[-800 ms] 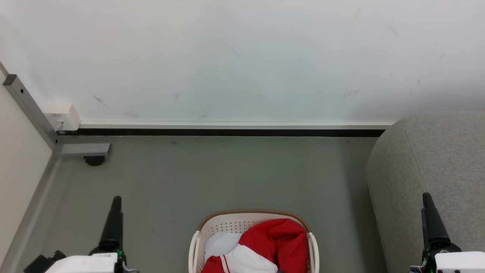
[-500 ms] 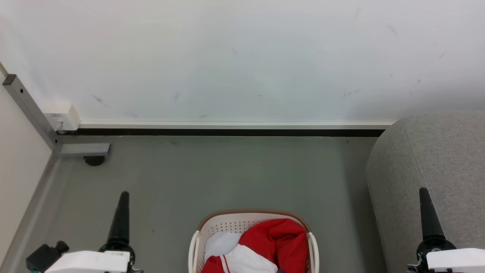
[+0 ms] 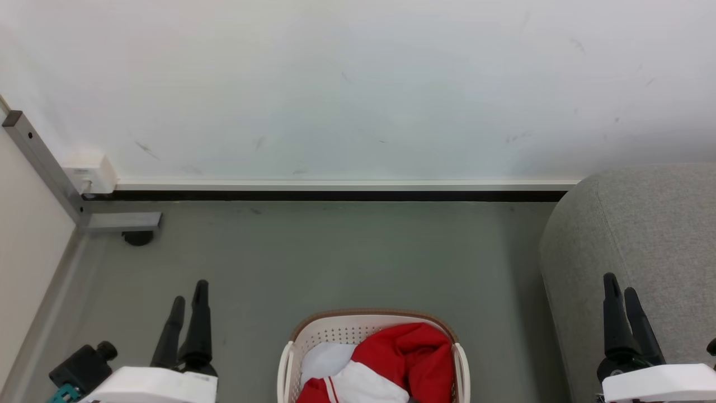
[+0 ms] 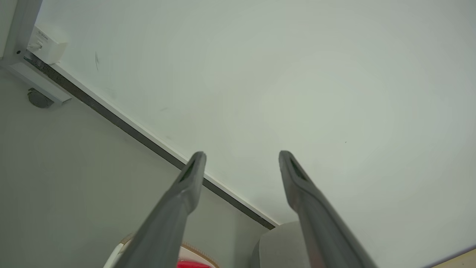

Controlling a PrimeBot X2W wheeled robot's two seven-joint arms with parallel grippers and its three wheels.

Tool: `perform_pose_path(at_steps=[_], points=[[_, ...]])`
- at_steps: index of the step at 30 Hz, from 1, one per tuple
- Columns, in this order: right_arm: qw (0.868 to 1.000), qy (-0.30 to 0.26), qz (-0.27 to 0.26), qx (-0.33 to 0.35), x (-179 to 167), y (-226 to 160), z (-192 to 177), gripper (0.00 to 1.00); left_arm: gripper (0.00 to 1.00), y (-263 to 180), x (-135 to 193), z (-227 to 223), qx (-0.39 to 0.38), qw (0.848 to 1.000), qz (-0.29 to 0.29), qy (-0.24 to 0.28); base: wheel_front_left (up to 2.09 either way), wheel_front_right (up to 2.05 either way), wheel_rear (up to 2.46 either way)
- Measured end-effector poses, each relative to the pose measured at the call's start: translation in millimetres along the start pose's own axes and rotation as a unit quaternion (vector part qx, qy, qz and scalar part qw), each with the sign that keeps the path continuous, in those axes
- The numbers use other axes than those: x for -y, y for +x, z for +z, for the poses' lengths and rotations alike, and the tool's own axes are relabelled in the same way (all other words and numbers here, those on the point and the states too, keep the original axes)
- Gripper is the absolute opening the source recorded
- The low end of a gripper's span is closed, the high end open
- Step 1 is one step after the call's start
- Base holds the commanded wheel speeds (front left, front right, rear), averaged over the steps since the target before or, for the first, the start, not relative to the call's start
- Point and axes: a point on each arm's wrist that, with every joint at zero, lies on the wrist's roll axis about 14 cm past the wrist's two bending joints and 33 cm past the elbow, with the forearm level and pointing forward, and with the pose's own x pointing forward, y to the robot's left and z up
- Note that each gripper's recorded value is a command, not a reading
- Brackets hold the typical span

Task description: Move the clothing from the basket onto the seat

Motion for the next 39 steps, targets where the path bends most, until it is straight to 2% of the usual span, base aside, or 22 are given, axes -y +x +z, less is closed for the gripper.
perform_pose_path(at_steps=[8,17,28,39], points=[[0.995,-0.099,0.012,-0.006,-4,0,-4,1.00,1.00,1,7,-5,-0.006,0.995,-0.010,0.100,0.00,0.00,0.00],[0.984,-0.177,0.014,-0.020,0,-2,-13,1.00,1.00,-1,12,-12,-0.011,0.985,-0.021,0.172,0.00,0.00,0.00],[0.973,-0.230,0.026,-0.024,-2,-2,-18,1.00,1.00,-2,18,-16,-0.013,0.971,-0.037,0.238,0.00,0.00,0.00],[0.961,-0.272,0.041,-0.020,-8,-2,-20,1.00,1.00,-3,25,-14,0.001,0.959,-0.051,0.278,0.00,0.00,0.00]])
